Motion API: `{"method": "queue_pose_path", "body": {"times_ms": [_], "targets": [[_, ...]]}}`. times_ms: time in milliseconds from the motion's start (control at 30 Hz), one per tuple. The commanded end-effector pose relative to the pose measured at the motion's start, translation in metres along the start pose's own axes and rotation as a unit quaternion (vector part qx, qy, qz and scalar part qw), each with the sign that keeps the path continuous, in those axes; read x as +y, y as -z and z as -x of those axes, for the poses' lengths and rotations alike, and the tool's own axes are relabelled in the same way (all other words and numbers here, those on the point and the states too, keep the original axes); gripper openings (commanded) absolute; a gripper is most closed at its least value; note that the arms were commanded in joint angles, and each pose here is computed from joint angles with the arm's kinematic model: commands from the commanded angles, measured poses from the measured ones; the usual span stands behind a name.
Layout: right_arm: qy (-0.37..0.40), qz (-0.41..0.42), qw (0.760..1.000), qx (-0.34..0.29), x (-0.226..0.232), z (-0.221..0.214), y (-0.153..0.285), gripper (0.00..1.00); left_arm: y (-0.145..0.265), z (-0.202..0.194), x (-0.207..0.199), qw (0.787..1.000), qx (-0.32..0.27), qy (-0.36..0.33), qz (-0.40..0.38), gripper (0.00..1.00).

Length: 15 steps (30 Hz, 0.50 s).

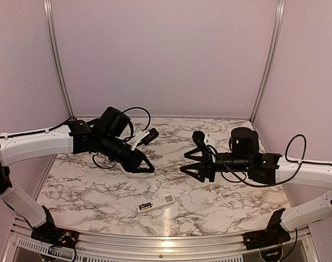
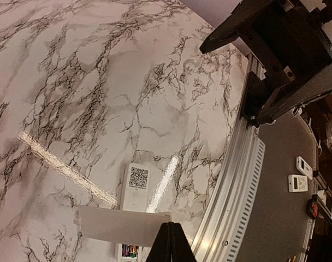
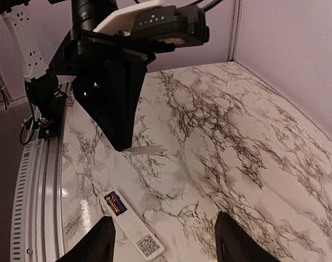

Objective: Load the batteries into the remote control
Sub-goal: Pass from the left arm to the right

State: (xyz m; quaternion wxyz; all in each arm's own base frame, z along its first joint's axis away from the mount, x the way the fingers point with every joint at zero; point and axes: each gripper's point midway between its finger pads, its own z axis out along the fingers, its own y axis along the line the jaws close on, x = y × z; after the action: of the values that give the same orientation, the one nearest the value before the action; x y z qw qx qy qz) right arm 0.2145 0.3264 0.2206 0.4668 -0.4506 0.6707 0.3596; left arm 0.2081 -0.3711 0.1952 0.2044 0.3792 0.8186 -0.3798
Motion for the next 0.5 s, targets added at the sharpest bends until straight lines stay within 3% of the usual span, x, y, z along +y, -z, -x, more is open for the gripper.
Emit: {"method": "queue_pose_path", "body": {"times_ms": [0,167,467], "targets": [[0.083,0.067,0.994,-0.024,0.041,0.007,0.001,0.61,0.023,-0.013,-0.04,0.993,0.02,-0.072,-0.089,0.0],[0.118,0.115,0.986,-0.021,0.076,0.016,-0.002,0.61,0.043,-0.019,-0.081,0.973,0.002,-0.119,-0.199,0.0],[0.18,0.133,0.974,-0.019,0.117,0.037,0.002,0.62,0.046,-0.049,-0.112,0.952,0.045,-0.138,-0.271,0.0]]}}
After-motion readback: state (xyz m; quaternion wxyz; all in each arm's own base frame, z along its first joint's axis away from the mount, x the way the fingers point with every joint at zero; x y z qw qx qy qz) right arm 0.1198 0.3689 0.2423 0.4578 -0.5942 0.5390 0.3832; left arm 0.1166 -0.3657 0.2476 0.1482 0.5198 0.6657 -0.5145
